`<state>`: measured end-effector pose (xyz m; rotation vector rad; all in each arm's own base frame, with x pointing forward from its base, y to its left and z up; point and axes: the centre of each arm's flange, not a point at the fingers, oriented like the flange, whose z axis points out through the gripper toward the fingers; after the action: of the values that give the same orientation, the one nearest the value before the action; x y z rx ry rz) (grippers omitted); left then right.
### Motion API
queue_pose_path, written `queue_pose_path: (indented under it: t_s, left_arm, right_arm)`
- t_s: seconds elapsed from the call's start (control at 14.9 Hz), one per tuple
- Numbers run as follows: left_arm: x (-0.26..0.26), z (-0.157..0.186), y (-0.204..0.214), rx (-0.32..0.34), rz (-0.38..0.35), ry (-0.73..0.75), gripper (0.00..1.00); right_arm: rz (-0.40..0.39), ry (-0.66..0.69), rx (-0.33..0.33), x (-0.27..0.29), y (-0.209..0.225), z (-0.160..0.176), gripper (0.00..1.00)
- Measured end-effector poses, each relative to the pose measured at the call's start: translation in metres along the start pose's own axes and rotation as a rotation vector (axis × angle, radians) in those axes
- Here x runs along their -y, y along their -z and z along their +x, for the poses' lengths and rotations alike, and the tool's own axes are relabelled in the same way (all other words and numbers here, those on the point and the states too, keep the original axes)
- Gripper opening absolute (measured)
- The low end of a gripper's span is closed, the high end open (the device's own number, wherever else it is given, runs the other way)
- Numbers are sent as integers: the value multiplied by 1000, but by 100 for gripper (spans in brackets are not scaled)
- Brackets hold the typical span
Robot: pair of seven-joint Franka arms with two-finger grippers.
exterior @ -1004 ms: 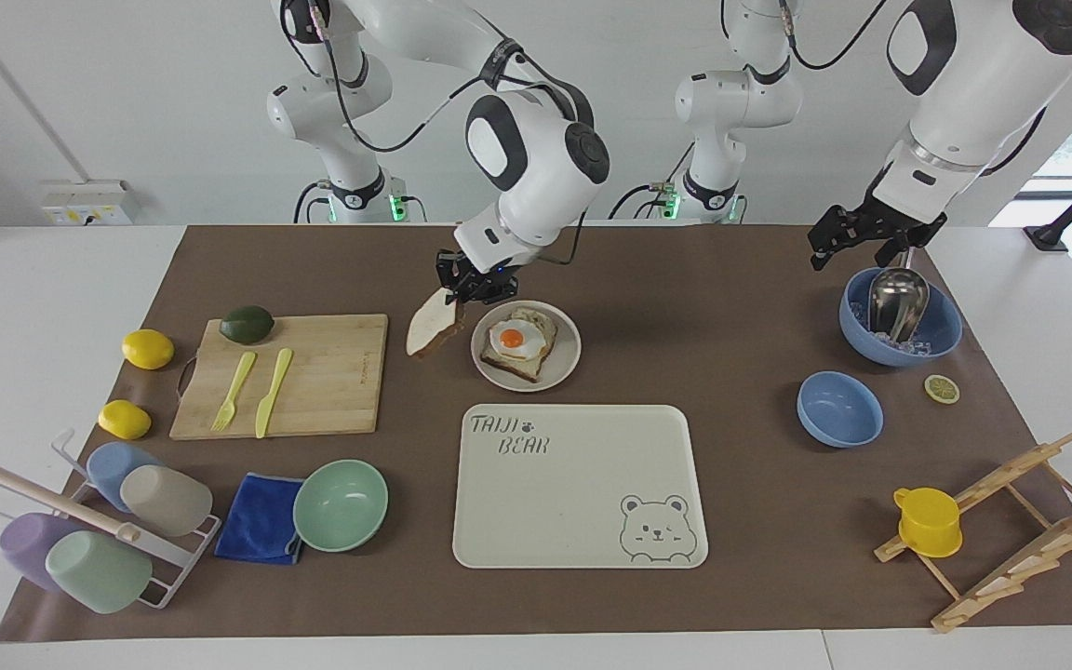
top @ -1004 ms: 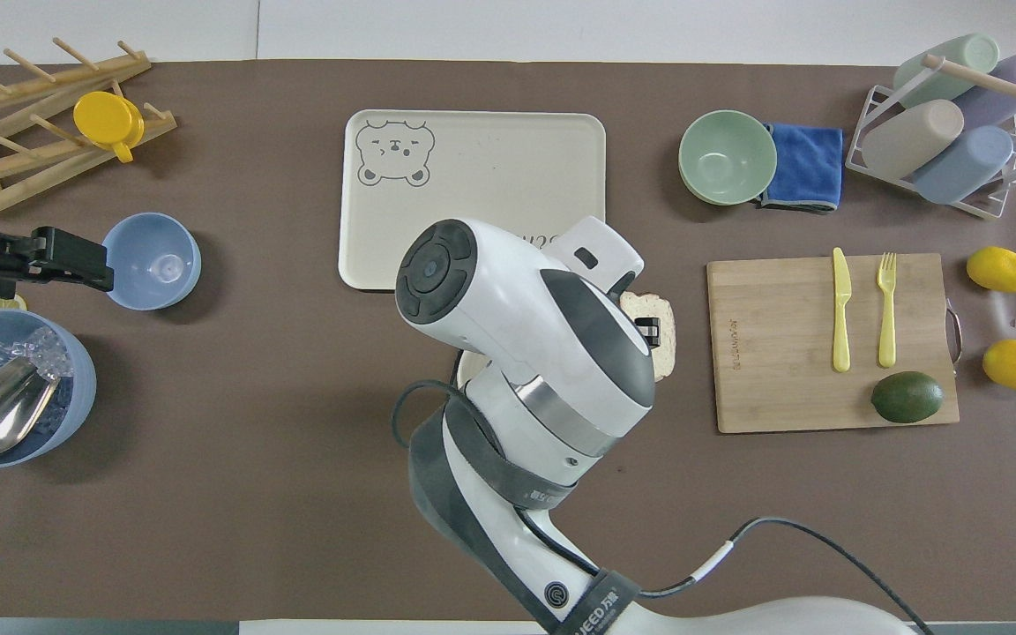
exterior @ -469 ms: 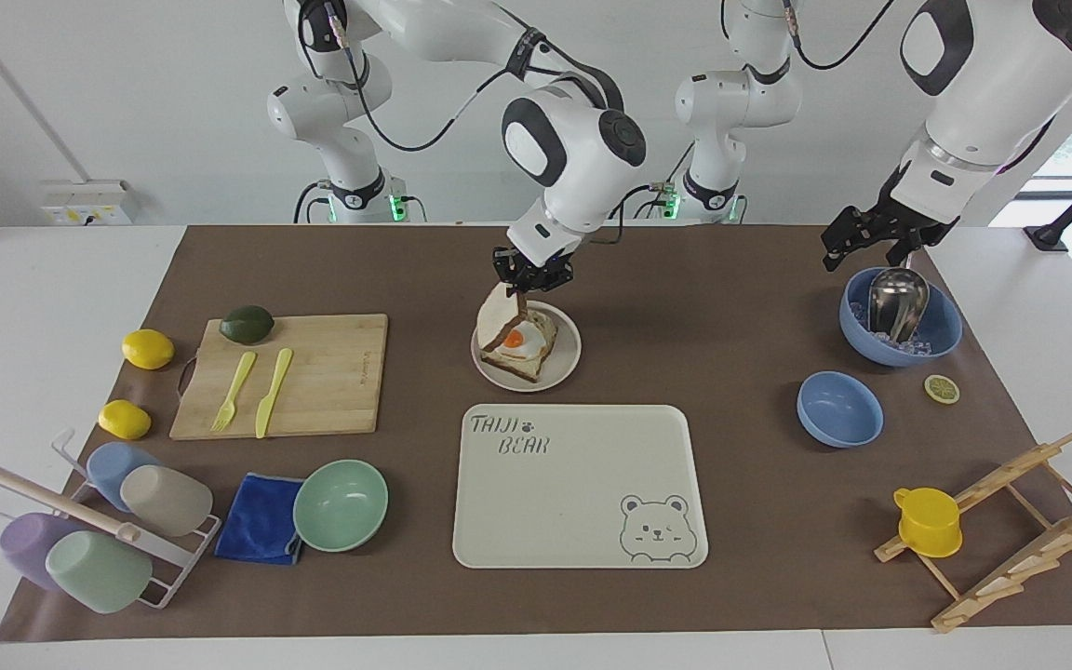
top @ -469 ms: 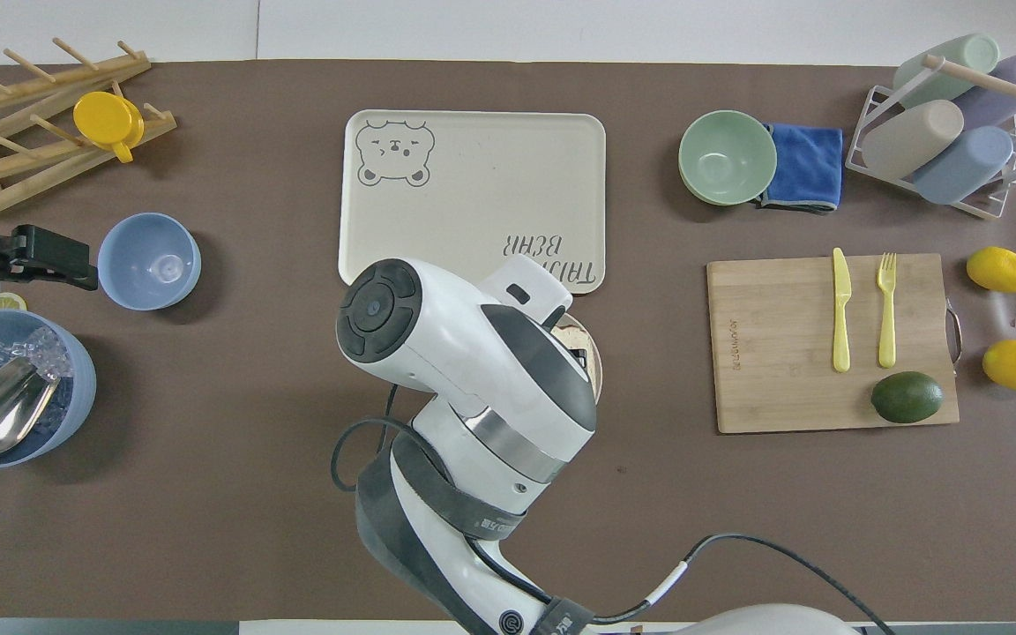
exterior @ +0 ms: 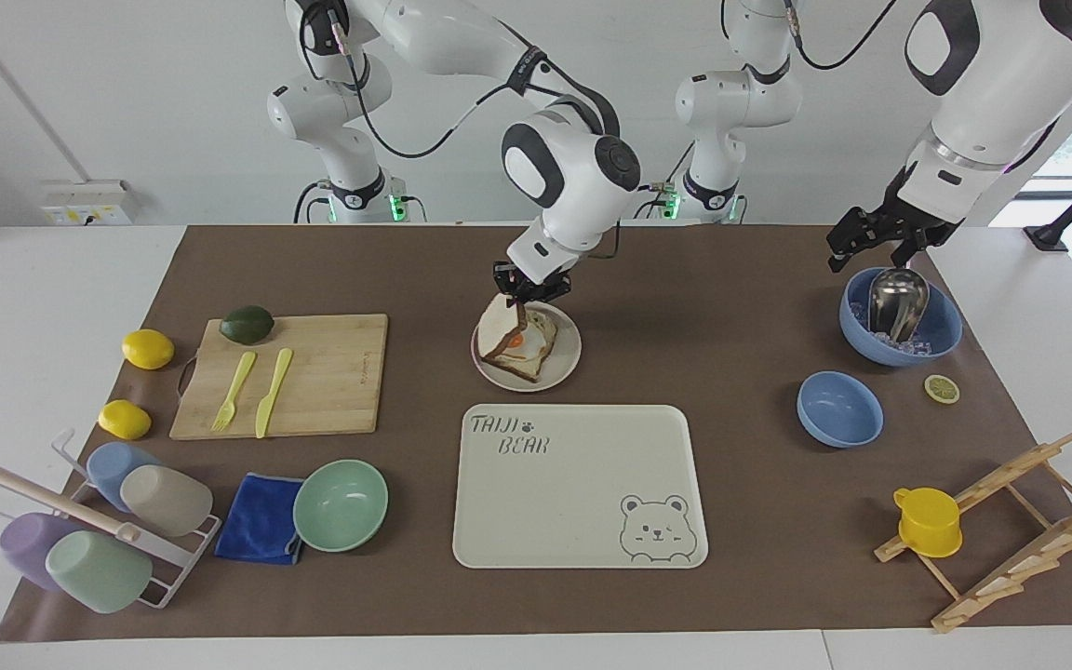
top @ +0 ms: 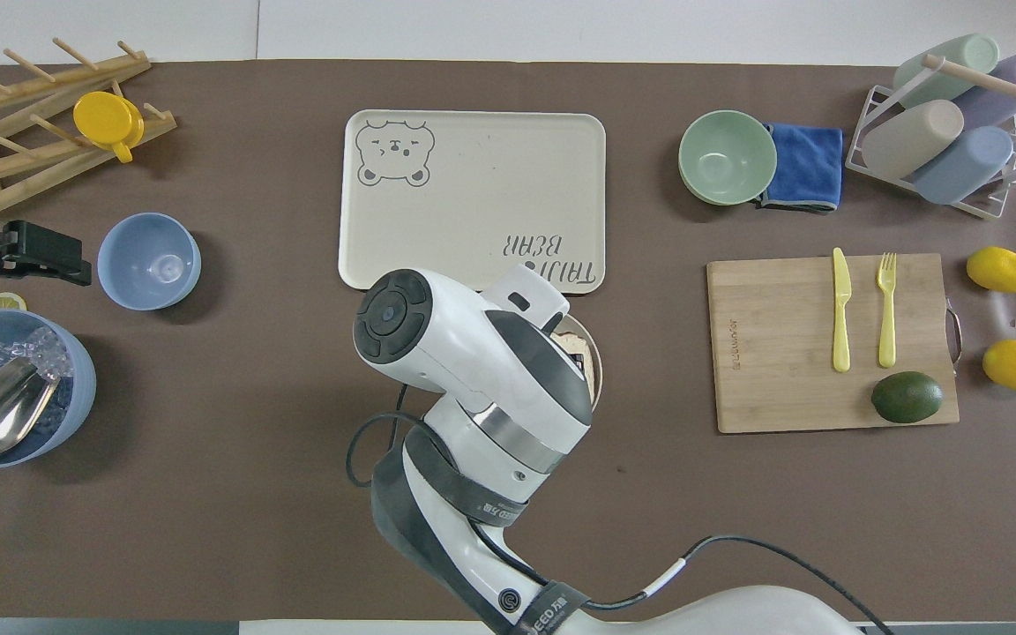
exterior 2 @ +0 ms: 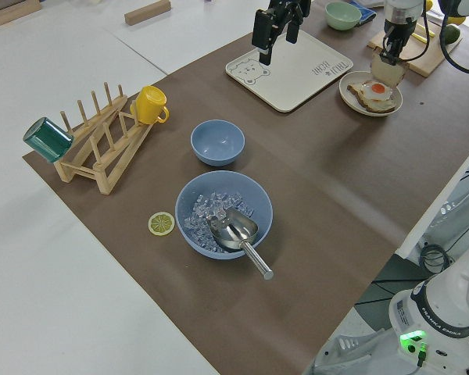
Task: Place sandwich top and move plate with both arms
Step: 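Carry the bread over the plate and lower it onto the egg, then withdraw the right gripper while the left gripper reaches toward the plate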
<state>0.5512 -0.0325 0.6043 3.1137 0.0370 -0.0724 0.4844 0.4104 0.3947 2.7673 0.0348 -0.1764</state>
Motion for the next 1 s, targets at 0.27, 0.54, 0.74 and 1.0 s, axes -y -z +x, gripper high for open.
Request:
queue_pose_path:
  t_s: [0.27, 0.54, 0.74, 1.0]
  left_arm:
    - [0, 0, 0, -3, 0, 0, 100]
    - [0, 0, 0, -3, 0, 0, 100]
    - [0, 0, 0, -3, 0, 0, 100]
    - [-1, 1, 1, -6, 0, 5, 100]
  right_arm:
    - [56, -11, 3, 8, -6, -2, 12]
    - [88, -12, -5, 13, -9, -2, 12]
    - [126, -19, -6, 15, -15, -1, 13]
    - [191, -30, -20, 20, -17, 0, 23]
